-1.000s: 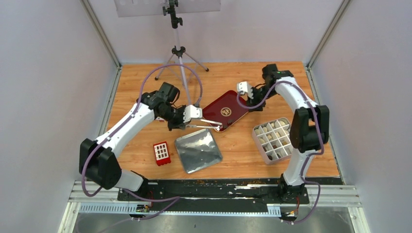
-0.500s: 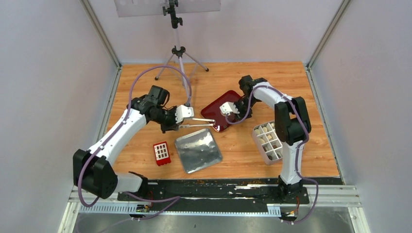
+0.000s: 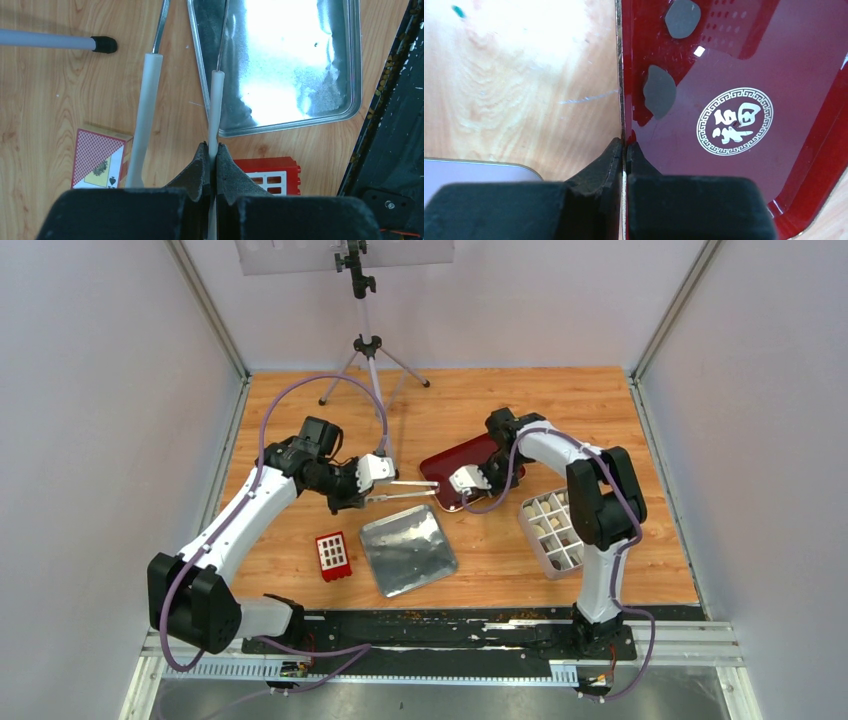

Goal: Pack the chocolate
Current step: Adjust the plate at the center of the board, then adjust the clamp.

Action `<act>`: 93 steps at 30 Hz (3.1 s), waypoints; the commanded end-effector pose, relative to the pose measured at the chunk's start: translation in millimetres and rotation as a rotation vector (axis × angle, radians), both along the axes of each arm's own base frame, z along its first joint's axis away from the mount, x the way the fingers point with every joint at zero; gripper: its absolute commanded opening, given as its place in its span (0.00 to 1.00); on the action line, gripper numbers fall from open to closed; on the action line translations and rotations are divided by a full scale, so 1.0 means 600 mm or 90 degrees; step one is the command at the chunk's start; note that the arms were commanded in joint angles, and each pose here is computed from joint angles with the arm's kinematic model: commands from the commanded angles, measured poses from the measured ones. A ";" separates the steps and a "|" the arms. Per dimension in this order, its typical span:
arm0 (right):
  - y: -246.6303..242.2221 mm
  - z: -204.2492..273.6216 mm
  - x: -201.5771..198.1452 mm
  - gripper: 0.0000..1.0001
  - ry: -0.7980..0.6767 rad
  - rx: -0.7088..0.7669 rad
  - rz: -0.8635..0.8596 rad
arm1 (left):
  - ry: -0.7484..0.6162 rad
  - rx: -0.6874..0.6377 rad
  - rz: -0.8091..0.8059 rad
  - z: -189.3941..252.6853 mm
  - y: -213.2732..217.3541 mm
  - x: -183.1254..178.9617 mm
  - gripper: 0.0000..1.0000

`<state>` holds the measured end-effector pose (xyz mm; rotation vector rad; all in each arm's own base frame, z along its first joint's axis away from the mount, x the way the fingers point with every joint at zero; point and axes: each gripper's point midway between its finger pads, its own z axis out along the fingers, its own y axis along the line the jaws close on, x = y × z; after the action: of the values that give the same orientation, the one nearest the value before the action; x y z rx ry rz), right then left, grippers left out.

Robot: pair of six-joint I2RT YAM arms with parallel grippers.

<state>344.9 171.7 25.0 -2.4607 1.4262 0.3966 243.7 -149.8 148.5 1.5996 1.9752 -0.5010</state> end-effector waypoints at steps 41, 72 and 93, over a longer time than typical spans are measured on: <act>0.113 0.454 -0.033 0.85 0.050 0.478 -0.278 | 0.027 -0.264 -0.047 0.069 -0.204 0.085 0.00; 0.143 0.258 -0.028 0.56 0.006 0.137 -0.205 | 0.021 -0.315 -0.057 0.103 -0.252 0.117 0.00; 0.130 0.282 -0.021 0.39 0.134 0.223 -0.250 | 0.009 -0.324 -0.059 0.096 -0.242 0.112 0.06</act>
<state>336.3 242.3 191.2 -1.8607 1.6986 0.6831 303.4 -286.4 162.3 1.3583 1.8026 -0.9890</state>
